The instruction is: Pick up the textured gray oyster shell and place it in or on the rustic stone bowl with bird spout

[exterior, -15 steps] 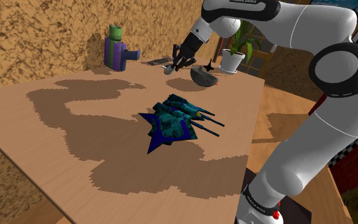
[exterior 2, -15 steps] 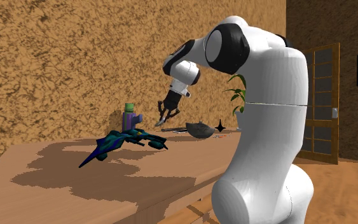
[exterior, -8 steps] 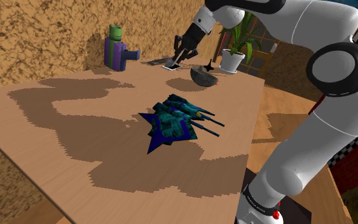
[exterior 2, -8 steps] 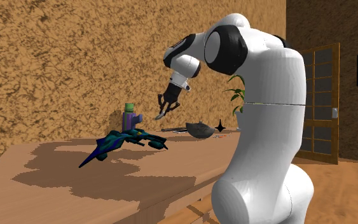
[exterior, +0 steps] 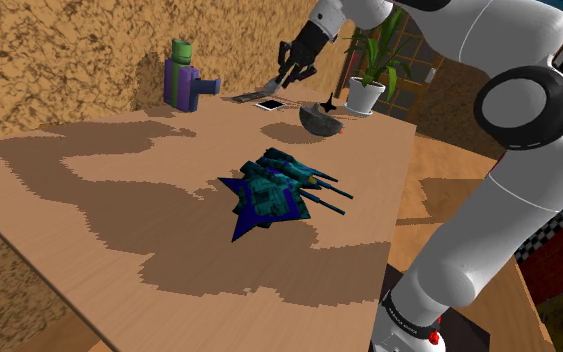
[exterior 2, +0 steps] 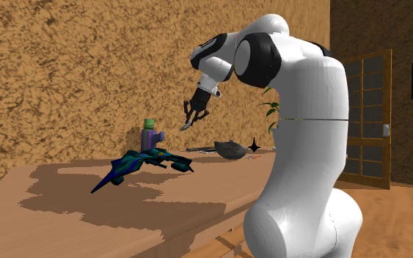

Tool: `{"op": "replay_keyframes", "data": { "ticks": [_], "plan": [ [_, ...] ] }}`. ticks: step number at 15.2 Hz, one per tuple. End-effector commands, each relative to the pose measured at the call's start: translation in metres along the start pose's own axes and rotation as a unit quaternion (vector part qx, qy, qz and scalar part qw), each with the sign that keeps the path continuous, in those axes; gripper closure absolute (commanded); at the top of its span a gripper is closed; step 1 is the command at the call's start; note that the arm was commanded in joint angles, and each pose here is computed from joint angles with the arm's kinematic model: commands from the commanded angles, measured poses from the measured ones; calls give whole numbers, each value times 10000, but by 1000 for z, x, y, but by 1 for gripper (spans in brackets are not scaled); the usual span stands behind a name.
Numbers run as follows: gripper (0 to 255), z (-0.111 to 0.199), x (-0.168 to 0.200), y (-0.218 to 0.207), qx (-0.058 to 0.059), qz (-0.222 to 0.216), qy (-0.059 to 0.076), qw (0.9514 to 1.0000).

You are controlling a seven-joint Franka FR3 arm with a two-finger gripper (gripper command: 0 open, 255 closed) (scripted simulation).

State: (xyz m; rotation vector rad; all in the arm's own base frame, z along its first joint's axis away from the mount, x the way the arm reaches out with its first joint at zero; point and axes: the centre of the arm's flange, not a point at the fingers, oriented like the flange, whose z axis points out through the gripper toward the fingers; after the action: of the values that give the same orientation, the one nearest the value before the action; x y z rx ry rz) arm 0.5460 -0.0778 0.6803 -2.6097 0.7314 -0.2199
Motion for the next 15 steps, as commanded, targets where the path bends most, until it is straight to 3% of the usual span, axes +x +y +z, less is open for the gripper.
{"op": "replay_keyframes", "data": {
  "ticks": [1, 15],
  "plan": [
    [255, -10, 7, 15, -1, 0, 0, 10000],
    [255, -83, 77, 170, -1, 0, 0, 10000]
  ]
}}
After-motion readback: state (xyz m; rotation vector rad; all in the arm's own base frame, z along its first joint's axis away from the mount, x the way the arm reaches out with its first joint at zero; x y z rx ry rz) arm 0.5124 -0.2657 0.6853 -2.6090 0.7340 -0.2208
